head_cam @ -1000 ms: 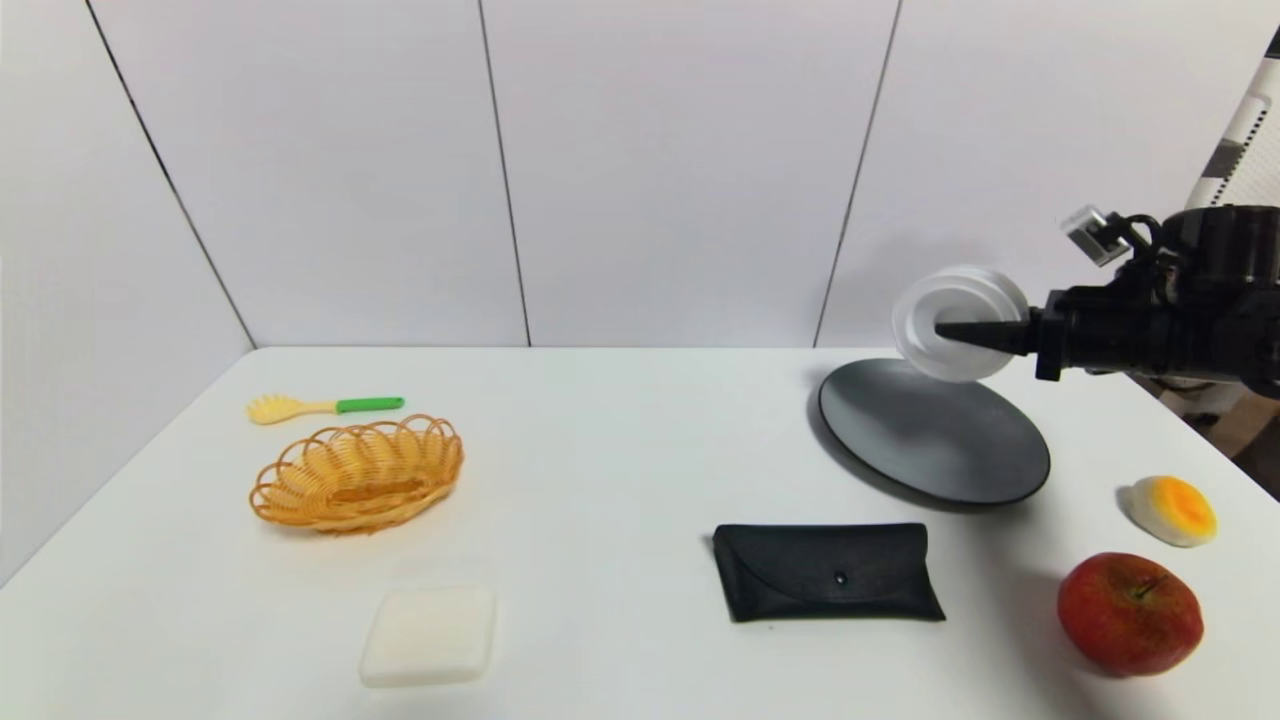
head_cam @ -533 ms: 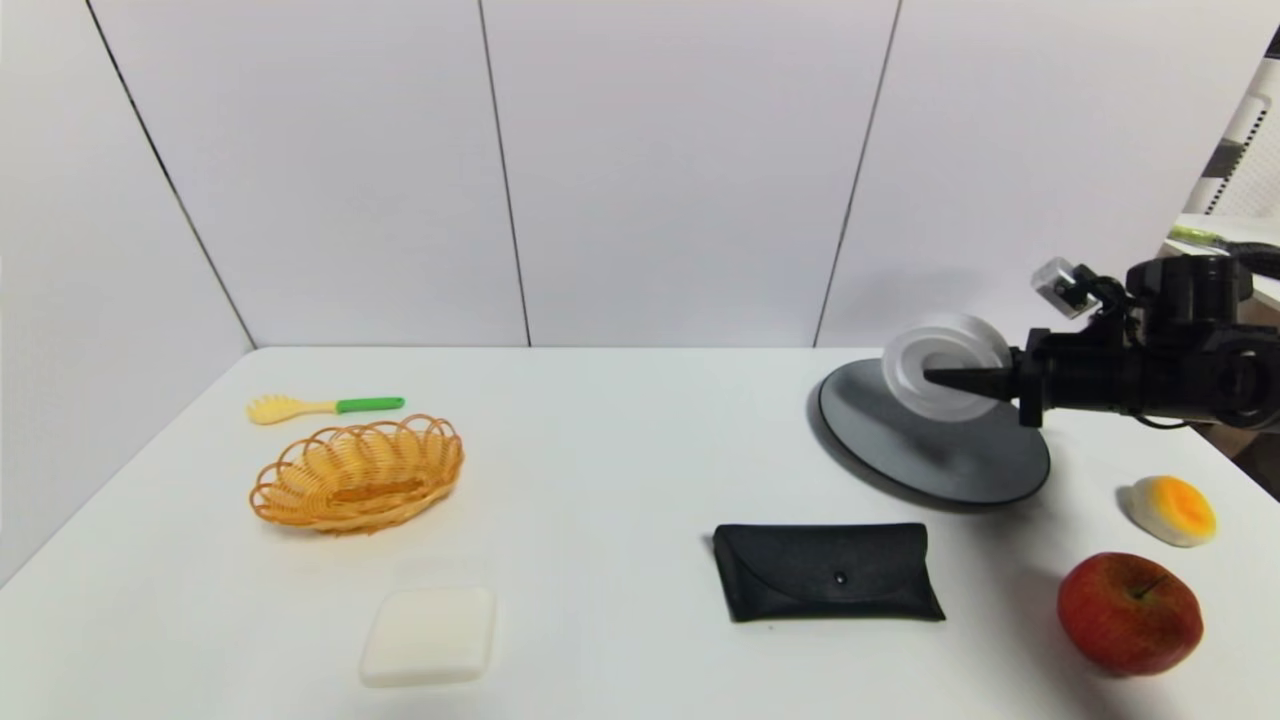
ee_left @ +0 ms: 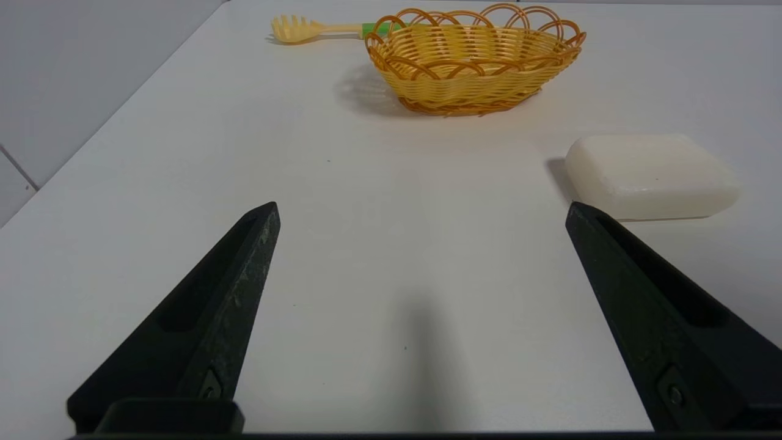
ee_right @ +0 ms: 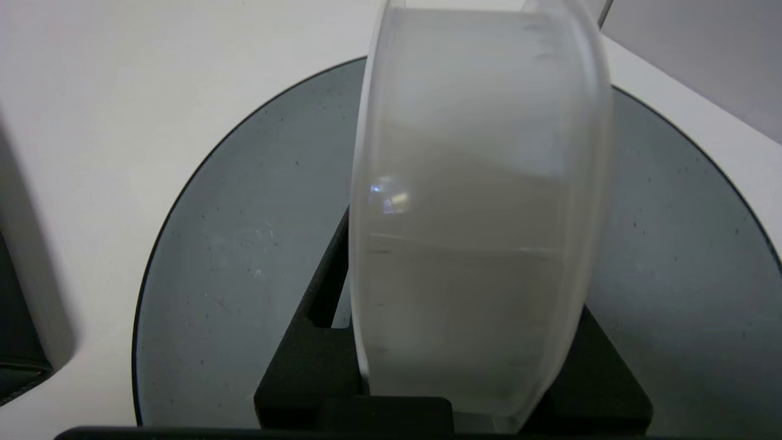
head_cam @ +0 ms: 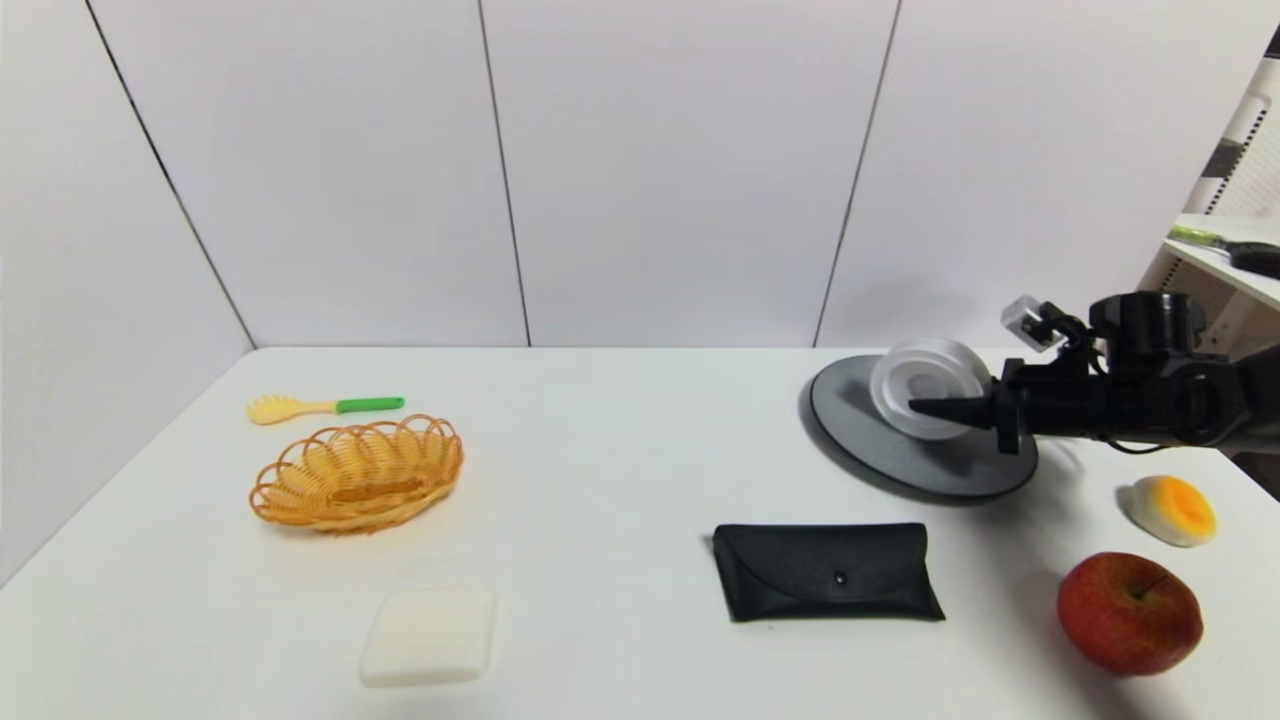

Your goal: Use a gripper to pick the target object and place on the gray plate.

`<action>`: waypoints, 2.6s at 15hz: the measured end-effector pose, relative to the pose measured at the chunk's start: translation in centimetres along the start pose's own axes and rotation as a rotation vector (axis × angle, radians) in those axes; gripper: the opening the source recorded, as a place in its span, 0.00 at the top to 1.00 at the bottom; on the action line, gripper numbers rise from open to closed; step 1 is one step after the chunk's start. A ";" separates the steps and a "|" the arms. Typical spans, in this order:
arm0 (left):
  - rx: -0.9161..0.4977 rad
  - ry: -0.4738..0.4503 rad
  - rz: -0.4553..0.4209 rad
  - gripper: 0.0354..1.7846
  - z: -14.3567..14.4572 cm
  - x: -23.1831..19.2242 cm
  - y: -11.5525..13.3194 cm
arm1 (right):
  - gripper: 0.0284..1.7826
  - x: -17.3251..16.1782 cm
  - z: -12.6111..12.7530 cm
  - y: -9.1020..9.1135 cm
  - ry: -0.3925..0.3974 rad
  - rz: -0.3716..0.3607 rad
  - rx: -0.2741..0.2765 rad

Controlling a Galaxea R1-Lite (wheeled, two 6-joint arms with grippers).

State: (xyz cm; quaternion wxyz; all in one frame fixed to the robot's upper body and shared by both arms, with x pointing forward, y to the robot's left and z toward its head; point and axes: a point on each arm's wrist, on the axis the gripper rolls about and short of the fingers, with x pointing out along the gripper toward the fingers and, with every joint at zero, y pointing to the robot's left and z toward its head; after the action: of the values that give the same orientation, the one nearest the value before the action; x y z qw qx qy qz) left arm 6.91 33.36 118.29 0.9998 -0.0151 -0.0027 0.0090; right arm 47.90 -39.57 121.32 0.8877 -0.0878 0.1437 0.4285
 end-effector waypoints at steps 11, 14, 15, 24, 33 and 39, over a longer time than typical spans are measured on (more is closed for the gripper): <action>0.000 0.000 -0.001 0.06 0.0 0.0 0.0 | 0.20 -1.6 1.8 0.9 0.007 -0.005 0.021; 0.000 0.000 0.000 0.06 0.0 0.0 0.0 | 0.15 -4.8 3.6 2.0 0.020 -0.040 0.062; 0.000 0.000 0.000 0.06 0.0 0.0 0.0 | 0.14 -6.1 4.4 2.6 0.022 -0.057 0.073; 0.000 0.000 0.000 0.06 0.0 0.0 0.0 | 0.07 -17.8 10.3 14.9 -0.002 -0.322 0.169; 0.000 0.000 0.000 0.06 0.0 0.0 0.0 | 0.05 -19.1 6.4 27.7 -0.044 -0.727 0.227; 0.000 0.000 0.000 0.06 0.0 0.0 0.0 | 0.05 -19.2 0.0 33.0 -0.216 -0.787 0.127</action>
State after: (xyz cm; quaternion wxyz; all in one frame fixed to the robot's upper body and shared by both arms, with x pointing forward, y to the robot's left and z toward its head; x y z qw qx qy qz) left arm 6.91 33.36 118.29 0.9998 -0.0151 -0.0025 0.0091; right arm 10.56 -33.32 126.57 0.9975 -0.0358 0.0310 0.0532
